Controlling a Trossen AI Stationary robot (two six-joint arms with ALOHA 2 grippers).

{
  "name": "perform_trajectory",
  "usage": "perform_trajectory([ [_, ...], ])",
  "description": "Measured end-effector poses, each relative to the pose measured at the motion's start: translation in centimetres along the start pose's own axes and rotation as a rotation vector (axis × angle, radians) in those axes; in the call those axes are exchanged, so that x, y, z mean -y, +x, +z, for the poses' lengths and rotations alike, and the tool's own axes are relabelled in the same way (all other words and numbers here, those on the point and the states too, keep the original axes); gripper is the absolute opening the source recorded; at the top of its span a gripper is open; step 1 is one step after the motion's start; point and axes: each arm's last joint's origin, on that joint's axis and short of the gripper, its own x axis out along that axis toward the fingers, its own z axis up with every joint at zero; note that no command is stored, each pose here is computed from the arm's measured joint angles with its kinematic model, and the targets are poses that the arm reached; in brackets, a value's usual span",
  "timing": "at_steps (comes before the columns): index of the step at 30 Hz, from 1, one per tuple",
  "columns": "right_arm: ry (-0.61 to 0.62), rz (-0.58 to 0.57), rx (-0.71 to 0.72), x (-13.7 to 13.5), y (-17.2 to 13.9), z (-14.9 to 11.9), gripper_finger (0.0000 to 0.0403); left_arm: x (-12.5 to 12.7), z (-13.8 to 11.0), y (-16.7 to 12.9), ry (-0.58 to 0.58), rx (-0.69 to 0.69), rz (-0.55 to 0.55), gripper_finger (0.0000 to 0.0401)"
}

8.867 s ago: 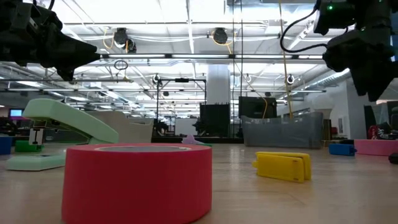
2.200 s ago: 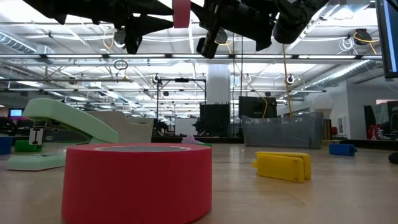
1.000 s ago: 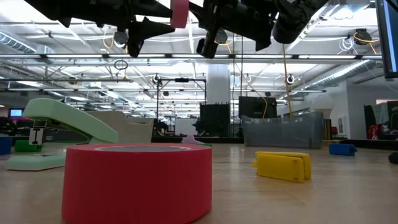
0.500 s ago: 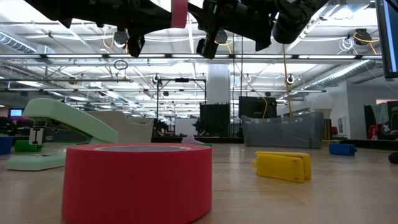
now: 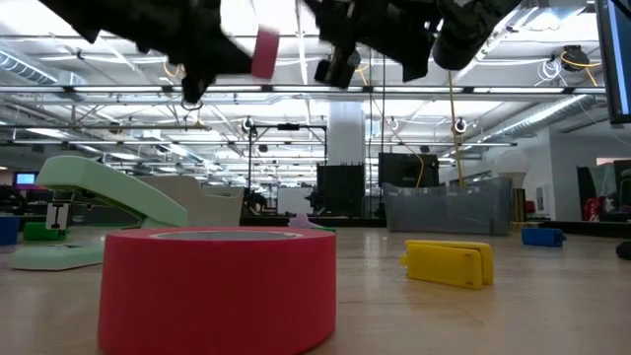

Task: Pick and place Stapler, Stapler remover, tape
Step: Put the pink tape into the white bin

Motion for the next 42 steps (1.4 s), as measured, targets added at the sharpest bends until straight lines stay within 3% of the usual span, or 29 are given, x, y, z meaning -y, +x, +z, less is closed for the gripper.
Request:
perform_trajectory([
  [5,0.020,-0.022,-0.008,0.6,-0.3,-0.3,0.0078,-0.4,0.3,-3.1,-0.048,-0.029,0.059,0.0020],
  [14,-0.146,-0.048,0.035,0.7,-1.8,0.4,0.0070,0.4,-0.8,-5.5,-0.212,-0.130,0.041,0.0020],
  [23,-0.353,-0.201,0.031,-0.7,-4.5,1.3,0.0004,3.0,0.2,-6.6,-0.306,-0.424,0.147,0.0020],
  [31,-0.500,-0.456,0.065,-2.1,-6.5,1.1,0.0001,6.0,0.6,-6.2,-0.390,-0.728,0.196,0.0020],
  [36,-0.579,-0.526,0.092,-3.2,-7.0,1.1,0.0001,8.1,-0.2,-6.1,-0.469,-0.976,0.249,0.0020],
  [42,-0.644,-0.575,0.130,-4.1,-7.3,1.3,0.0001,11.1,-2.5,-6.1,-0.534,-1.160,0.302,0.0020],
])
